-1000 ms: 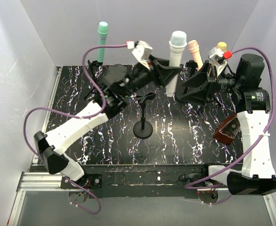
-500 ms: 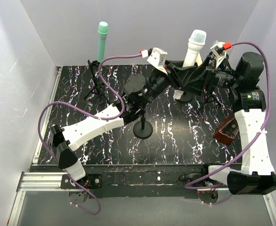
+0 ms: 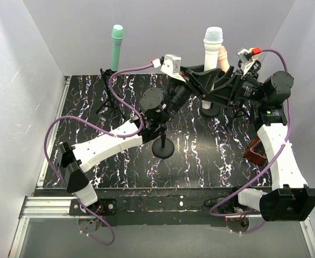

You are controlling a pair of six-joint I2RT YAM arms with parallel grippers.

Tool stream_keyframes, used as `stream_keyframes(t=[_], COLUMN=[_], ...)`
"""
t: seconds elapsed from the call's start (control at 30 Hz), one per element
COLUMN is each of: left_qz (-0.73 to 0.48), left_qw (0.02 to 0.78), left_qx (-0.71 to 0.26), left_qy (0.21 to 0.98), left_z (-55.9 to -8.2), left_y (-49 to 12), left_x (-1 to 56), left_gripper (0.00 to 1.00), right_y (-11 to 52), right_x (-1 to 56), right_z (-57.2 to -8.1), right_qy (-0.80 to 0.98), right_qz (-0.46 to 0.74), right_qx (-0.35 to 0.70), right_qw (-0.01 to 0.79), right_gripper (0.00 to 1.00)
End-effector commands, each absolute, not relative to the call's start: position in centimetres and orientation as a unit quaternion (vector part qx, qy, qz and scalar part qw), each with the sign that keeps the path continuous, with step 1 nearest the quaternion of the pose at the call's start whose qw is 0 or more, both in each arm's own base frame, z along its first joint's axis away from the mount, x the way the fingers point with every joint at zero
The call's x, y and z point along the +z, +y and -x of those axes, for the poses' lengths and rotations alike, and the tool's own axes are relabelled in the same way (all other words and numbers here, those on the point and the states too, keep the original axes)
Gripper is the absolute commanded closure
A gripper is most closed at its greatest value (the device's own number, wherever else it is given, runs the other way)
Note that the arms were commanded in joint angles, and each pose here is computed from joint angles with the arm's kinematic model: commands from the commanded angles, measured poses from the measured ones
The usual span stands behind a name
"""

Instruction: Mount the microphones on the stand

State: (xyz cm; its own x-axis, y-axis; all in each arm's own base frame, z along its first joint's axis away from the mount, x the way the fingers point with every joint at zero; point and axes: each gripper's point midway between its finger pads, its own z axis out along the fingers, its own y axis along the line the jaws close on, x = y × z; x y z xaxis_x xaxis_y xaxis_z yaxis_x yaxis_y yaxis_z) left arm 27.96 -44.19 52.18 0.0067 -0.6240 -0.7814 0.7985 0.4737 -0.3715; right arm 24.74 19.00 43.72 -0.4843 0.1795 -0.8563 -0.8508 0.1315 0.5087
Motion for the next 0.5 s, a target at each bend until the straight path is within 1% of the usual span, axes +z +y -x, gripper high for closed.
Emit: stream_keyframes(t=[0.0,0.07,0.13,0.17,0.2,0.23,0.27,0.3,0.33,0.37,0.43,0.47], left_qz=[-0.056,-0.056,-0.058,-0.058,-0.061,-0.061,-0.063,-0.066,-0.07,-0.077,-0.098,-0.113], left_qw=[0.713,0.71,0.707,0.707,0.706,0.706,0.706,0.706,0.706,0.705,0.704,0.707], left_qx=[-0.527,-0.528,-0.529,-0.529,-0.529,-0.529,-0.53,-0.53,-0.529,-0.526,-0.516,-0.506], left_qy=[0.459,0.463,0.465,0.466,0.467,0.466,0.466,0.466,0.467,0.47,0.478,0.481], left_z=[-27.3,-27.4,-27.4,-27.4,-27.2,-27.1,-27.0,-26.8,-26.6,-26.4,-25.8,-25.6], left_y=[-42.9,-43.1,-43.2,-43.2,-43.2,-43.0,-42.9,-42.8,-42.6,-42.5,-42.0,-41.7], left_x=[54.8,54.5,54.3,54.2,54.1,54.1,54.2,54.2,54.2,54.0,53.8,53.7], left_gripper=[1.0,1.0,1.0,1.0,1.0,1.0,1.0,1.0,1.0,0.98,0.83,0.74], right_y=[19.2,19.3,19.4,19.4,19.4,19.4,19.4,19.4,19.4,19.3,19.2,19.0], right_x=[45.4,45.1,44.9,44.7,44.7,44.6,44.4,44.3,44.1,43.8,43.3,43.0], right_z=[-23.5,-23.6,-23.5,-23.5,-23.4,-23.2,-23.1,-23.0,-23.0,-23.0,-23.1,-23.0], right_qy=[0.588,0.591,0.59,0.59,0.589,0.587,0.586,0.587,0.586,0.592,0.594,0.598], right_qz=[0.304,0.304,0.311,0.314,0.319,0.327,0.331,0.336,0.344,0.343,0.357,0.361], right_qx=[0.601,0.599,0.598,0.597,0.597,0.594,0.593,0.591,0.584,0.581,0.563,0.555], right_qw=[0.448,0.447,0.445,0.444,0.443,0.442,0.442,0.44,0.443,0.441,0.45,0.452], right_gripper=[0.31,0.36,0.5,0.59,0.73,0.84,0.92,0.98,0.99,0.99,0.99,0.99])
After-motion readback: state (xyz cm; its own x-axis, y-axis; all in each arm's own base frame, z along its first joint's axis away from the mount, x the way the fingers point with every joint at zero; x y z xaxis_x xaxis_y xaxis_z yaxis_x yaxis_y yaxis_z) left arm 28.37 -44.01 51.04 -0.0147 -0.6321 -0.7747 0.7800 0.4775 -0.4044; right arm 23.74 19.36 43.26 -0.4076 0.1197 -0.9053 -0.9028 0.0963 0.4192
